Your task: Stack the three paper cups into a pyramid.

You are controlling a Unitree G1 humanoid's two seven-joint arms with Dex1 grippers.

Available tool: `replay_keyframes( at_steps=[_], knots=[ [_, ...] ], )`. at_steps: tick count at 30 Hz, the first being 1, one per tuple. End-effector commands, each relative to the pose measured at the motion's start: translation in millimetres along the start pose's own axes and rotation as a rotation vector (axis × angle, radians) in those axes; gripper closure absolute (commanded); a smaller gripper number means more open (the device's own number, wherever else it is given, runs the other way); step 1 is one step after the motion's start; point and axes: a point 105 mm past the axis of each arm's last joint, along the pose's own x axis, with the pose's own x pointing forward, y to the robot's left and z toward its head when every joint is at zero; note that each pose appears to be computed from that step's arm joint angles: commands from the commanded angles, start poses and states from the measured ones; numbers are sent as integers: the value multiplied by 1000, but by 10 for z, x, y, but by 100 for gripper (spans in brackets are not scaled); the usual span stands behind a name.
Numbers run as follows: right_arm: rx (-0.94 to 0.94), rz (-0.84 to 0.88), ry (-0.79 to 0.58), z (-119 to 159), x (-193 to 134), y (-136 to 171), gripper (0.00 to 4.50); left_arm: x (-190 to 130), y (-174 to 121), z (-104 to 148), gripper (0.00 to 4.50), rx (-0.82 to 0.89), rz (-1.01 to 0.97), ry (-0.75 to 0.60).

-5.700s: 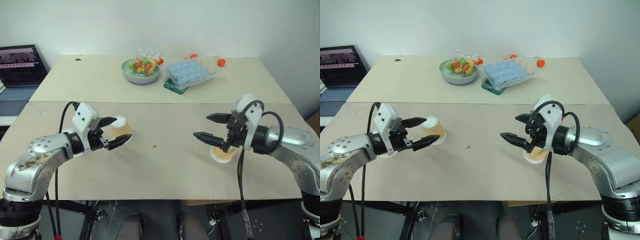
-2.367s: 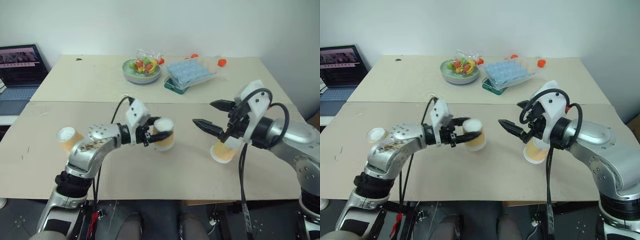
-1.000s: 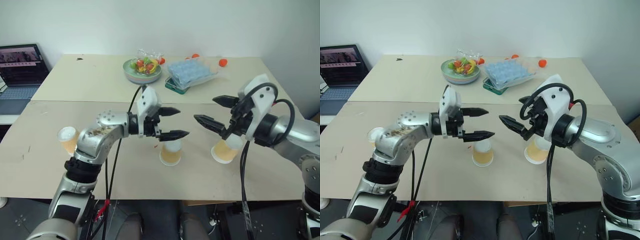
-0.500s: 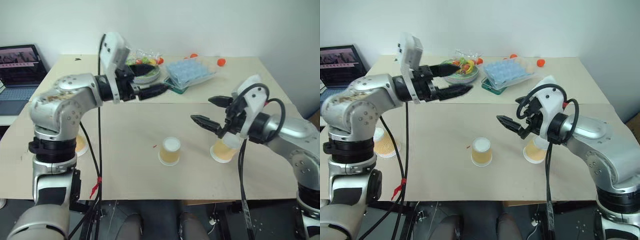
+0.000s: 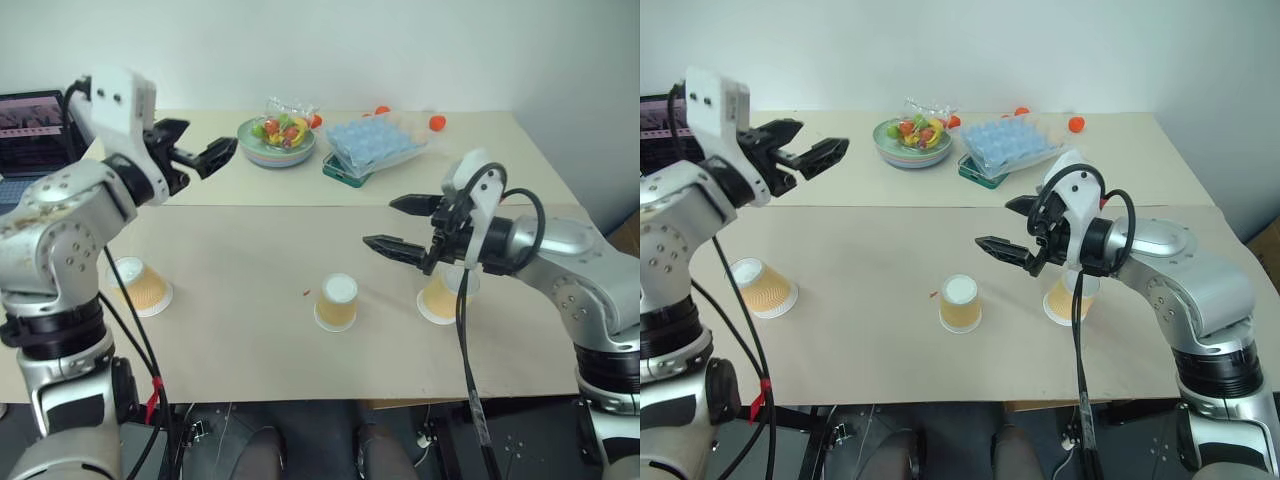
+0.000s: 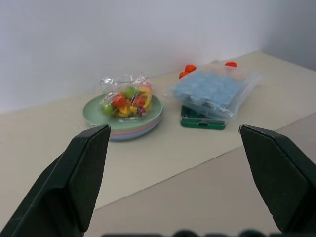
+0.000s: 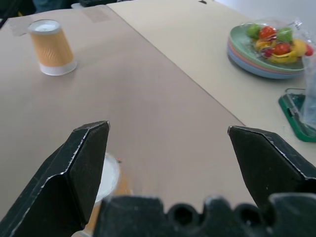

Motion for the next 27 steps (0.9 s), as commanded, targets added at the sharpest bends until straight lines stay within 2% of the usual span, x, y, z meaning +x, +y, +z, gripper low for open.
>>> replay_keyframes(
  at_steps=[1,3,7,14,24,27],
  knots=[
    [-28,110,-20,123,-36,89,0,-203,-125,82,5,77,-6,-32],
    [-29,153,-3,107,-42,114,0,-223,-166,118,5,65,-8,-40],
    [-38,188,22,77,-46,104,0,-309,8,59,5,57,123,1],
    [-41,194,16,66,-1,75,0,-601,161,-159,5,53,301,33],
    [-36,183,25,59,-1,48,0,-998,296,-766,5,-63,418,41],
    [-36,175,28,63,-7,41,0,-1071,337,-882,5,-57,442,46]
  ],
)
